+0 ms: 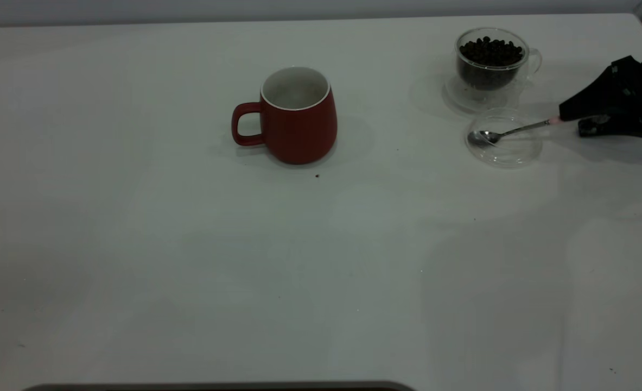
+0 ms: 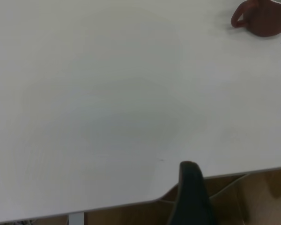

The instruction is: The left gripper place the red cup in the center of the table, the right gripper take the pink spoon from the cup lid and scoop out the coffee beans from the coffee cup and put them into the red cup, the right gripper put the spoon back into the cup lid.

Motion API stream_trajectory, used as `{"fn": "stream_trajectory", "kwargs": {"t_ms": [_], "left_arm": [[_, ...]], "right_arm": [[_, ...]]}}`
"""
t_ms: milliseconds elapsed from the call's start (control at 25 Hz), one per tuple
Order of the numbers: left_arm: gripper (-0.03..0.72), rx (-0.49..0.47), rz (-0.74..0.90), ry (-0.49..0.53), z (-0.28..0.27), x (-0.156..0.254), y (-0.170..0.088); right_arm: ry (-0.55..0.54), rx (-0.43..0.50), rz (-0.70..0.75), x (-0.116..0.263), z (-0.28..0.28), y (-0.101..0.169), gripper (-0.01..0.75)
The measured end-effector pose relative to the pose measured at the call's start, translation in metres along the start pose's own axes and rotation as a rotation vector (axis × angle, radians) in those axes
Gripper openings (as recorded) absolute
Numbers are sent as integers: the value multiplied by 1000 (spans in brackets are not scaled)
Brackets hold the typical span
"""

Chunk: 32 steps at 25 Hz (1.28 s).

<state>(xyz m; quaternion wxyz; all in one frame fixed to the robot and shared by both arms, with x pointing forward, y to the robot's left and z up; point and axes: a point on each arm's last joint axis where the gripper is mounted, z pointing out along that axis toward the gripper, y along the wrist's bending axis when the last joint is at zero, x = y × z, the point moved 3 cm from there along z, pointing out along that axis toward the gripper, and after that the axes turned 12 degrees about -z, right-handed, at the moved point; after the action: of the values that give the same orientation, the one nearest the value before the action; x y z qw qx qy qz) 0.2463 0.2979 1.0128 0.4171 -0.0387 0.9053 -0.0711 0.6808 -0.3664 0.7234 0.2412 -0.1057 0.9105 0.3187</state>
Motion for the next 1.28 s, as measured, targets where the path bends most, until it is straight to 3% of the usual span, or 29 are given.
{"fn": "stream_trajectory", "kwargs": {"t_ms": [200,680,1040,1160,1280], "left_arm": [[587,0,0,0,0,0,0],[587,0,0,0,0,0,0],[587,0,0,0,0,0,0],[587,0,0,0,0,0,0],[587,0,-3,0,0,0,0]], "right_arm": [[-71,21,7,-9,-1,-2,562],[-100,7,-20,-20,-8,4,562],[-193,79,-66,-42,-22,3,563],[-204,77,-76,-68,-47,24,563],[-180,-46,-47,-101,-79,84,563]]}}
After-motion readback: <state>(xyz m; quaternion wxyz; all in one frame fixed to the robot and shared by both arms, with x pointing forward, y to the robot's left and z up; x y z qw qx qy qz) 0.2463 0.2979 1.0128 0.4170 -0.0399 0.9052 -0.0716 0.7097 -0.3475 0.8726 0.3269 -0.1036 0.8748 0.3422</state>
